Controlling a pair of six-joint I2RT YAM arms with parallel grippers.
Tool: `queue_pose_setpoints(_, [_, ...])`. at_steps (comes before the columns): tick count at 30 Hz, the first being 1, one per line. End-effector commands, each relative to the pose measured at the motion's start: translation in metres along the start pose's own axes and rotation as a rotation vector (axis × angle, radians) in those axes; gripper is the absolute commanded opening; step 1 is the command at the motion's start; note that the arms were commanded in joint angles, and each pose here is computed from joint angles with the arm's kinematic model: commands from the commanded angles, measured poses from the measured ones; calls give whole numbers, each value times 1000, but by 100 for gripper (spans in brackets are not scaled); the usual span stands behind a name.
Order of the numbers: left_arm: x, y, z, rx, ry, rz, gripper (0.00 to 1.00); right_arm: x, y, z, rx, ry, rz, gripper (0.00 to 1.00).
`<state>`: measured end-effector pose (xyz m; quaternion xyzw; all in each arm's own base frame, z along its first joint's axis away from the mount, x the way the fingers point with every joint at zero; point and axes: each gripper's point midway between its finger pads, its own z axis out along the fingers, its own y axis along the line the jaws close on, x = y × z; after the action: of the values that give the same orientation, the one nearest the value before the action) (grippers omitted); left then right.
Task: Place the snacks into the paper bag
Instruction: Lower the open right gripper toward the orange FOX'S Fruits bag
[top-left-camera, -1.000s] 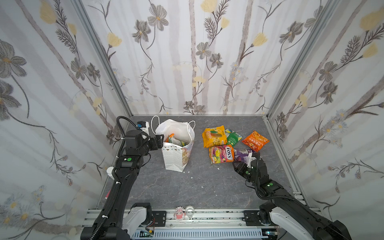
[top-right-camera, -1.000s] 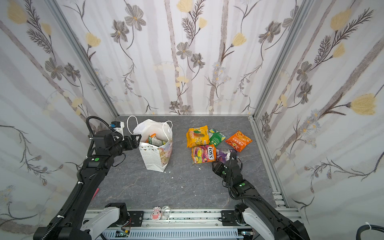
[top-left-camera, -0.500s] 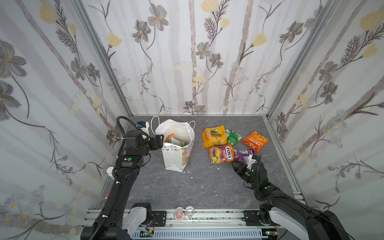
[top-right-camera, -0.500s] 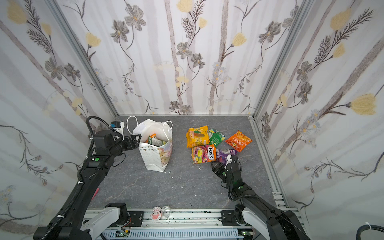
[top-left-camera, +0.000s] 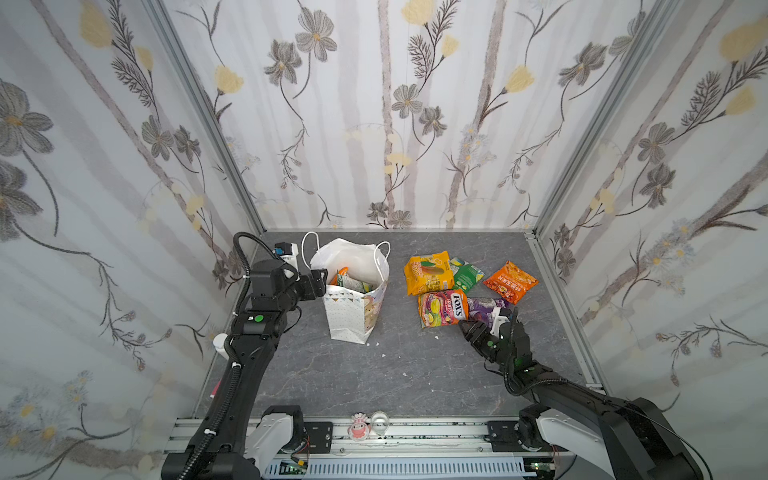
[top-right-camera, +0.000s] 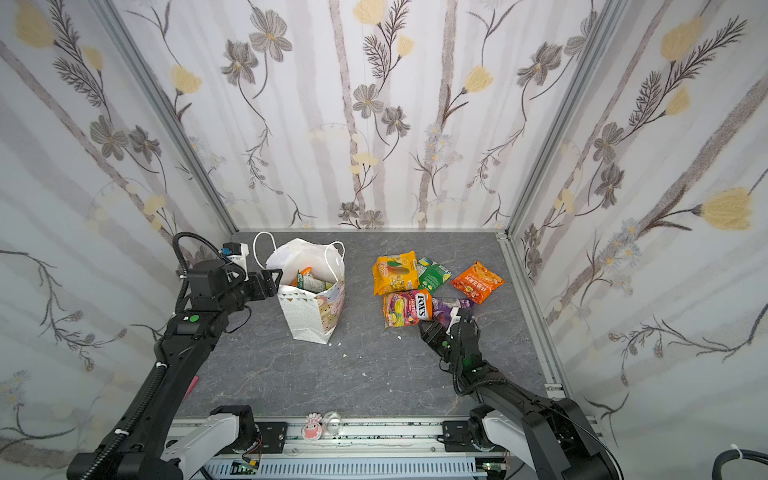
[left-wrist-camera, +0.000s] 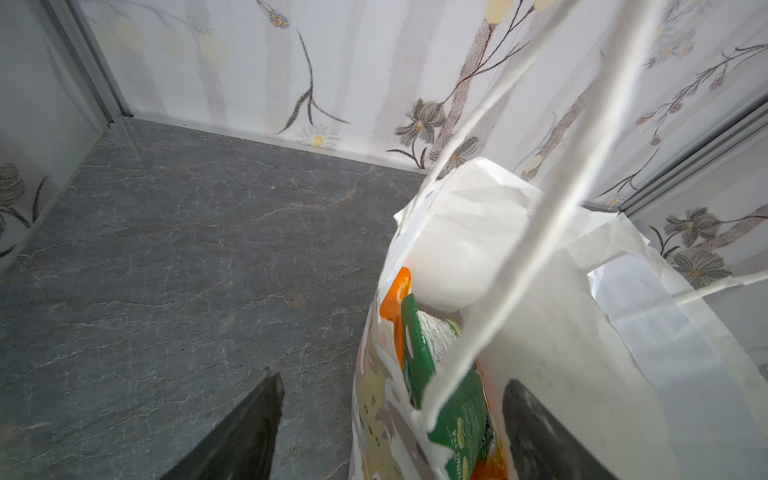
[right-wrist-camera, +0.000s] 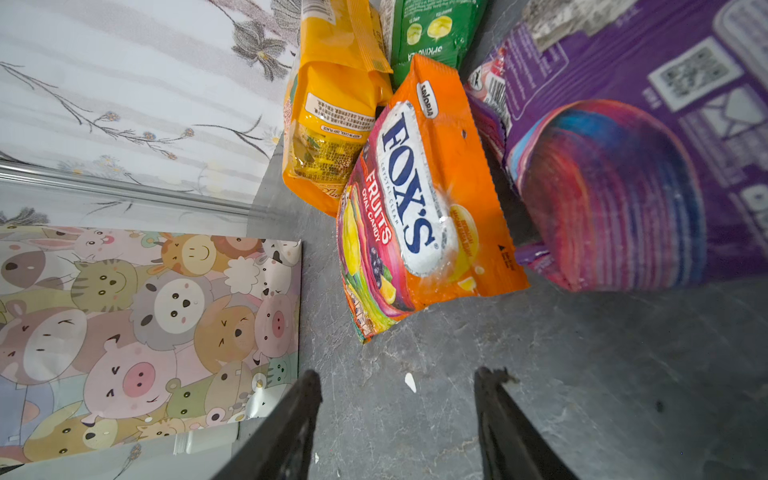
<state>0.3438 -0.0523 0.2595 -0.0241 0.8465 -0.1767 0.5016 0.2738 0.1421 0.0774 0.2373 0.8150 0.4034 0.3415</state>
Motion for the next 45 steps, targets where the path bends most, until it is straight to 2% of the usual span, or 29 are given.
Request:
queue_pose_setpoints(1, [-5, -4, -1, 17, -19, 9, 83, 0, 6, 0, -34, -1, 1, 60])
queue_pose_setpoints(9, [-6, -6, -3, 27, -26, 10, 83, -14, 6, -2, -26, -71, -18, 61])
queue_pose_setpoints(18, [-6, -8, -3, 36, -24, 8, 83, -8, 5, 19, -12, 6, -32, 62])
queue_pose_setpoints(27, [-6, -7, -3, 34, -27, 10, 83, -17, 4, 29, -40, -26, -11, 61])
queue_pose_setpoints(32, [-6, -7, -3, 34, -25, 10, 83, -23, 6, 32, -56, -50, -2, 59])
queue_pose_setpoints(45, [-6, -8, -4, 37, -26, 13, 83, -33, 5, 44, -69, -60, 12, 47])
